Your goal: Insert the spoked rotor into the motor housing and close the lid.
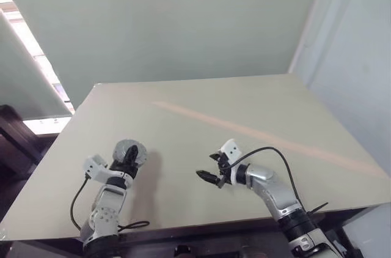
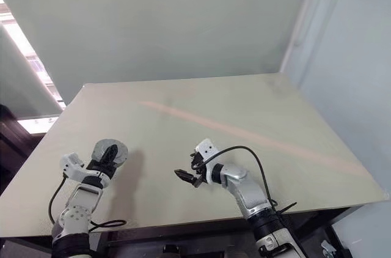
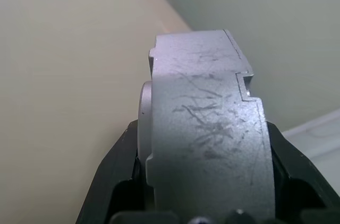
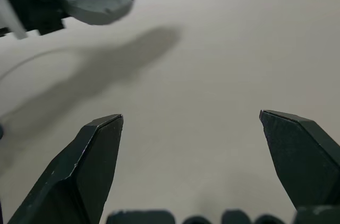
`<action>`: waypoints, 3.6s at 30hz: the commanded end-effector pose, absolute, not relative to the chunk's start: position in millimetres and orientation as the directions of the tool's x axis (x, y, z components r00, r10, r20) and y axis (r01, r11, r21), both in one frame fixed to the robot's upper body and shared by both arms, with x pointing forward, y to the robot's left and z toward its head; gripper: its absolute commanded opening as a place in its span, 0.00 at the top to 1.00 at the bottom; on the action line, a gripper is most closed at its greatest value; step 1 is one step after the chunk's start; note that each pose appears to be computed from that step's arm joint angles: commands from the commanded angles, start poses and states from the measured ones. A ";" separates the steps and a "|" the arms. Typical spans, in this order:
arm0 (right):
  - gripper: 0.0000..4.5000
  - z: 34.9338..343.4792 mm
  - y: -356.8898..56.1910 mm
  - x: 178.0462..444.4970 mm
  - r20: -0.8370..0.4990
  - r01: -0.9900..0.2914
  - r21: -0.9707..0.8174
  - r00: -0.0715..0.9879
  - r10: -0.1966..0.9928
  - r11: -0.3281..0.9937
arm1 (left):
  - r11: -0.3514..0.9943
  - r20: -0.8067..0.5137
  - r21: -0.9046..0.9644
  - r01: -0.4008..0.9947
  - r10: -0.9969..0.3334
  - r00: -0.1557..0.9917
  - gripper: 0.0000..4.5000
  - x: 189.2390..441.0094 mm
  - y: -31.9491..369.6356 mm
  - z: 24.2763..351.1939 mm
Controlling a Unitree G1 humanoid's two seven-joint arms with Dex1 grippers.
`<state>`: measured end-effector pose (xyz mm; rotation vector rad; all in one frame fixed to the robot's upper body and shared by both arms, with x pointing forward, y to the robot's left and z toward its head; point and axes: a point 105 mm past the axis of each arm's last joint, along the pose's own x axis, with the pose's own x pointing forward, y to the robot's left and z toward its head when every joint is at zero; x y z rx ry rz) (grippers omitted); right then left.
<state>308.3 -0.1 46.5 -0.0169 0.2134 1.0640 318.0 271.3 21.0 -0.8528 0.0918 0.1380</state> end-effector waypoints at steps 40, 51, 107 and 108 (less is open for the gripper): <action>0.00 63.1 6.3 304.5 -0.163 -0.900 -0.053 0.436 0.885 0.433 | 0.806 -0.246 -0.097 -0.584 0.549 0.798 0.00 294.8 347.0 5.7; 0.00 59.7 4.8 307.2 -0.172 -0.898 -0.064 0.440 0.881 0.436 | 0.830 -0.285 -0.099 -0.548 0.504 0.815 0.00 292.2 336.3 5.3; 0.00 77.2 -114.0 322.0 -0.096 -0.628 0.051 0.771 0.630 0.777 | 0.838 0.033 -0.148 0.526 -0.527 0.849 0.00 301.5 175.9 88.2; 0.00 76.9 -117.1 319.8 -0.097 -0.620 0.052 0.777 0.622 0.783 | 0.833 0.027 -0.143 0.535 -0.537 0.843 0.00 301.7 174.0 88.1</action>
